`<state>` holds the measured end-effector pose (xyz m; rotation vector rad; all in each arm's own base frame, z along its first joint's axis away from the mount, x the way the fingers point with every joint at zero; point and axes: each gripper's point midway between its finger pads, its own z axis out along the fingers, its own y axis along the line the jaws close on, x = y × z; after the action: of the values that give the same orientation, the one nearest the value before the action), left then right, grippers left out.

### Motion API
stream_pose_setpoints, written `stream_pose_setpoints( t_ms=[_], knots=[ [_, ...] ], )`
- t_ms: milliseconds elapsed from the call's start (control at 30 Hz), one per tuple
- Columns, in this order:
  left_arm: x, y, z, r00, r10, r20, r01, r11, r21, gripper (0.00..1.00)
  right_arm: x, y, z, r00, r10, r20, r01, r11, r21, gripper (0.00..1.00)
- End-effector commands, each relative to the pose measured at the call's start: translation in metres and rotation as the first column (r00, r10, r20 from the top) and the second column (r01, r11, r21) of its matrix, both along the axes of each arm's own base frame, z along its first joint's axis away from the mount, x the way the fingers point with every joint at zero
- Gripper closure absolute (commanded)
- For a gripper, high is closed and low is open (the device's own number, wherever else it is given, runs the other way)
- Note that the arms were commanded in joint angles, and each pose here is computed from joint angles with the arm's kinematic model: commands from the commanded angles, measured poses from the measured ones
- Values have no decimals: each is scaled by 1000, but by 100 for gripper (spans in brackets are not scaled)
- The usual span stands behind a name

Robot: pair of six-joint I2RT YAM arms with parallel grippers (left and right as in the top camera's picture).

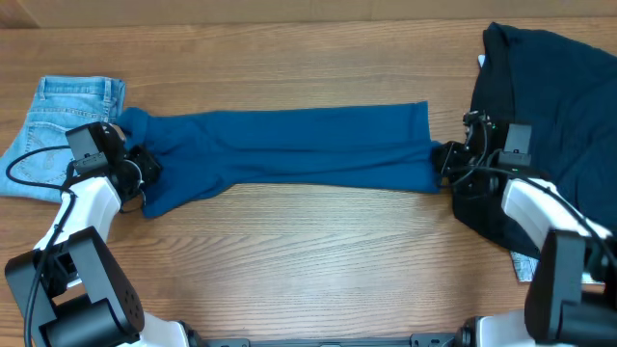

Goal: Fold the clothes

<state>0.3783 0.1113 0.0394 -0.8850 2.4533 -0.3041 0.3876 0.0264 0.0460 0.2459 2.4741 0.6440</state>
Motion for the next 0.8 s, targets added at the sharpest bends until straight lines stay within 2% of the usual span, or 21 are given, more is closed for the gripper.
stream_pose_setpoints(
  t_ms=[0, 133, 267, 400, 467, 533, 633, 767],
  knots=[
    [3, -1, 1, 1000, -10, -7, 10, 1000, -3, 70, 3, 4, -32, 998, 23, -54, -23, 1000, 6, 94],
    [5, -12, 4, 998, -63, 16, 63, 997, -42, 48, -1, 5, -48, 995, 24, -92, -23, 1000, 12, 94],
    [8, -25, 21, 991, -114, 75, 120, 989, -87, 39, -1, 5, -48, 995, 24, -95, -23, 1000, 12, 94],
    [-6, -24, 43, 988, -140, 72, 142, 990, -26, 32, -4, 5, -50, 994, 24, -109, -22, 1000, 14, 94],
    [-23, -17, 45, 994, -106, 6, 106, 994, 21, 31, -5, 5, -50, 993, 24, -114, -22, 1000, 15, 94],
    [-54, -4, 39, 991, -38, -130, 50, 995, 92, 31, -6, 6, -51, 992, 24, -122, -22, 1000, 16, 94],
    [-93, 12, 27, 949, 90, -301, -39, 984, 172, 32, -8, 6, -52, 991, 24, -131, -22, 1000, 18, 94],
    [-114, 32, 22, 911, 182, -370, -72, 954, 293, 31, -11, 6, -53, 989, 24, -143, -22, 1000, 20, 94]
  ],
)
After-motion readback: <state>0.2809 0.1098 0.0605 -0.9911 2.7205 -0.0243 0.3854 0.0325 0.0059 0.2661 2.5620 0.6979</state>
